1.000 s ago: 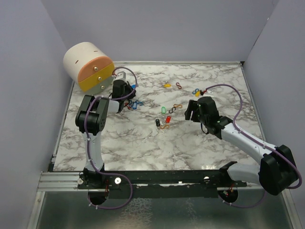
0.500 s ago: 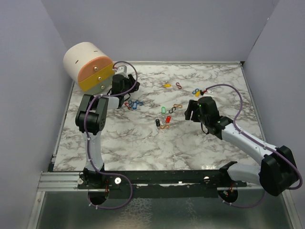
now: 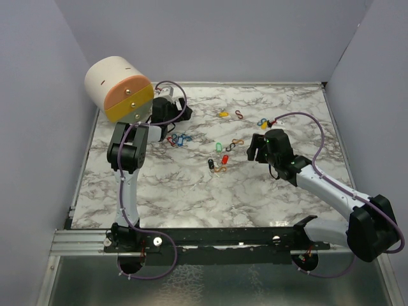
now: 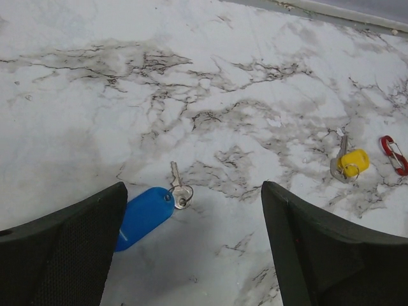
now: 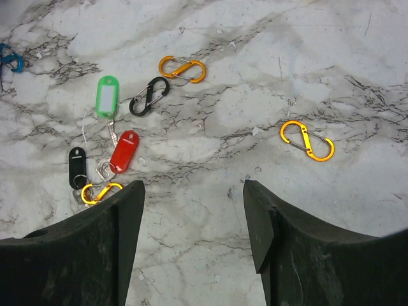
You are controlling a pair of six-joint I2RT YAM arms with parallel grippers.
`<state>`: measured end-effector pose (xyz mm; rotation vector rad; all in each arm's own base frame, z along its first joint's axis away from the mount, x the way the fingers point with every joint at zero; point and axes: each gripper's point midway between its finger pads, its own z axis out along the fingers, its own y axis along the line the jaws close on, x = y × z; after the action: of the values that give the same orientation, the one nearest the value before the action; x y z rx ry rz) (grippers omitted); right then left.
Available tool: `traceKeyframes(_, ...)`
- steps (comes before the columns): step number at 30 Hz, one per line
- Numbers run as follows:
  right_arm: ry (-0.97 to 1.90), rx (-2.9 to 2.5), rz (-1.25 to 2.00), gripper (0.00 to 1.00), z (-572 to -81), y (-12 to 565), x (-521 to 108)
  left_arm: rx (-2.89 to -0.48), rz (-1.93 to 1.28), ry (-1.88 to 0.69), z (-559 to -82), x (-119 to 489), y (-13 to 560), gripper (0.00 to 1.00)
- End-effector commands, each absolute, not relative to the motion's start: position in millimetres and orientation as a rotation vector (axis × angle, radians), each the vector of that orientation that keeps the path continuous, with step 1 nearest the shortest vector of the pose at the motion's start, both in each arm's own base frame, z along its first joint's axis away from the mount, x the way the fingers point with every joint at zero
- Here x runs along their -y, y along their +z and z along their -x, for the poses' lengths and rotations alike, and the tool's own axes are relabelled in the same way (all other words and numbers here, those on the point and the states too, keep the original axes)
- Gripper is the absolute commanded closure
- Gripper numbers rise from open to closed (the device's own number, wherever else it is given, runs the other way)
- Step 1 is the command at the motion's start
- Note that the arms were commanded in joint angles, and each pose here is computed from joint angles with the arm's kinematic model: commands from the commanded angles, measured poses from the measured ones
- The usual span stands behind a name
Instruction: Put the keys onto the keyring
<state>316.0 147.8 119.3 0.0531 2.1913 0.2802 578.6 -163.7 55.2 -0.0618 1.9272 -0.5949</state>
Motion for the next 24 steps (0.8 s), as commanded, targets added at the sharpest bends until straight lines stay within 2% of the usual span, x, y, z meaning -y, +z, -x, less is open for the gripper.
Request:
traceKeyframes(1,0.310,-2.157,-0.038,0.37,-317.6,128.2,-151.9,-1.924,0.022,-0.595,-583.1,163.4,51.0,0.12)
traceKeyframes(6,0.313,-2.156,-0.036,0.37,-318.1,128.0,-152.6,-1.934,0.014,-0.583,-581.2,163.0,46.4,0.14)
traceKeyframes(14,0.320,-2.156,-0.036,0.37,-318.0,128.0,-153.2,-1.955,-0.012,-0.581,-571.5,170.1,39.3,0.25)
traceKeyframes(24,0.330,-2.157,-0.030,0.37,-315.8,127.3,-154.1,-1.994,-0.044,-0.598,-554.6,184.6,25.3,0.32)
